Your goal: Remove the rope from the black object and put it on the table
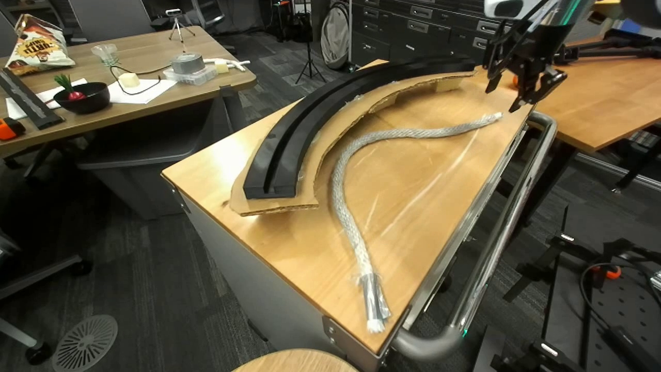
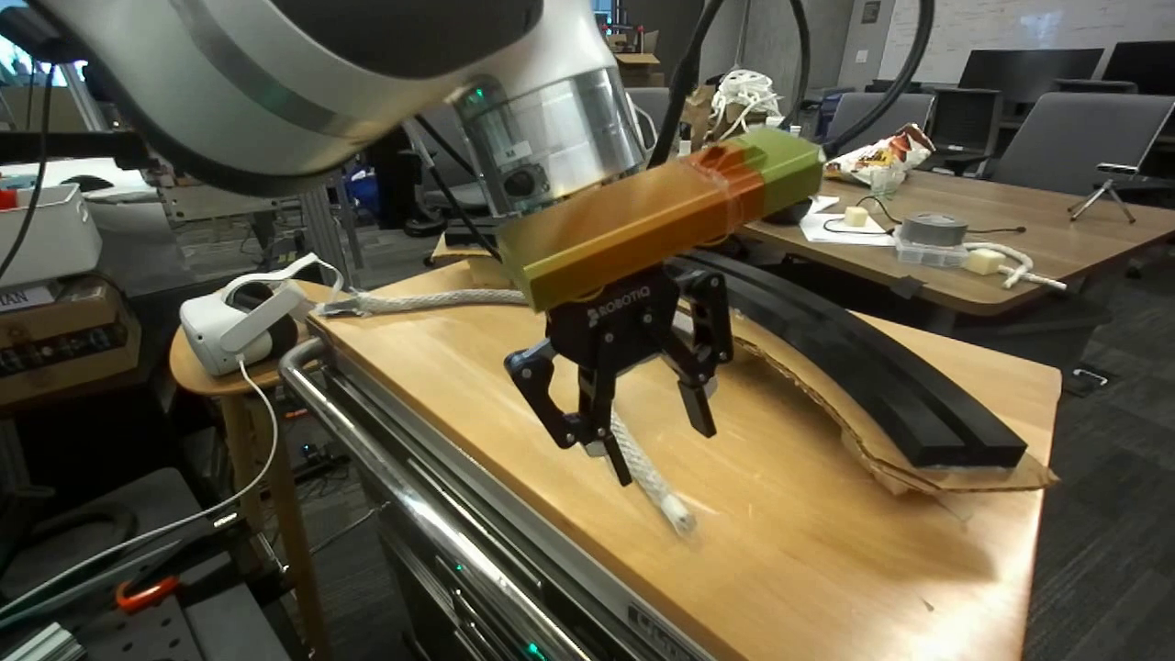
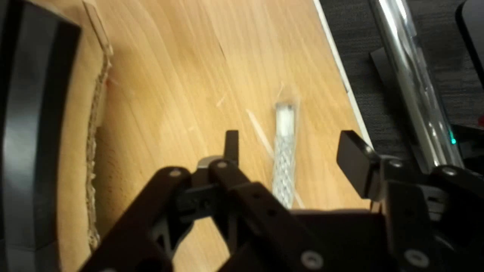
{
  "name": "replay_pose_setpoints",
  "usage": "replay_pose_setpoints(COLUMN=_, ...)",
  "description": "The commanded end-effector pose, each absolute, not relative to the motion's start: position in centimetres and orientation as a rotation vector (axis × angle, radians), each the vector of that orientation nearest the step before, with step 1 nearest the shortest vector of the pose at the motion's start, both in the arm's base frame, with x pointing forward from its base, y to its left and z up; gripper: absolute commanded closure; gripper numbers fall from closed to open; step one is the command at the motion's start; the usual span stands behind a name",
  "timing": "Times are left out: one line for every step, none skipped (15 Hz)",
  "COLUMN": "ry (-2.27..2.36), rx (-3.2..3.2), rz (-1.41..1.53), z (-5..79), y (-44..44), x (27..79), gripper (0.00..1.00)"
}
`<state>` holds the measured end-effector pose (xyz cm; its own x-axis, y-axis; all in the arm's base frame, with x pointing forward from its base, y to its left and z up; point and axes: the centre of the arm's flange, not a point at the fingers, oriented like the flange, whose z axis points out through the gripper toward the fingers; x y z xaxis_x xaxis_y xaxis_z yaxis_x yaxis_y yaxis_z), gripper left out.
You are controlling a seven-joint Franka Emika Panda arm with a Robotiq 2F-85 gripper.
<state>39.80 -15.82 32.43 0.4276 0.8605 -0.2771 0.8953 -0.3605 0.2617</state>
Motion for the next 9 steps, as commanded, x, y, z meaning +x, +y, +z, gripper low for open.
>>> replay_pose_setpoints(ry=1.443, rx=2.24, rz=0.005, z=38.6, y=-18.1, x=33.3, gripper=0.03)
replay_pose_setpoints(ry=1.429, rx=2.229, rz=0.051, z=39.8, y=-18.7, x=32.0, gripper=0.0)
replay_pose_setpoints(ry=1.425, rx=2.214, rz=0.102, z=41.0, y=-19.3, x=30.8, gripper=0.0)
replay_pose_setpoints(ry=1.415, rx=2.211, rz=0.146, z=42.0, y=-19.9, x=29.8, gripper=0.0)
replay_pose_setpoints(ry=1.401, rx=2.215, rz=0.151, z=42.3, y=-20.4, x=29.2, gripper=0.0)
replay_pose_setpoints(ry=1.401, rx=2.241, rz=0.069, z=39.9, y=-20.6, x=33.1, gripper=0.0)
replay_pose_setpoints(ry=1.39, rx=2.23, rz=0.101, z=41.0, y=-21.3, x=32.4, gripper=0.0)
replay_pose_setpoints(ry=1.383, rx=2.223, rz=0.122, z=41.7, y=-21.8, x=32.0, gripper=0.0)
replay_pose_setpoints(ry=1.381, rx=2.222, rz=0.131, z=41.9, y=-21.9, x=31.8, gripper=0.0)
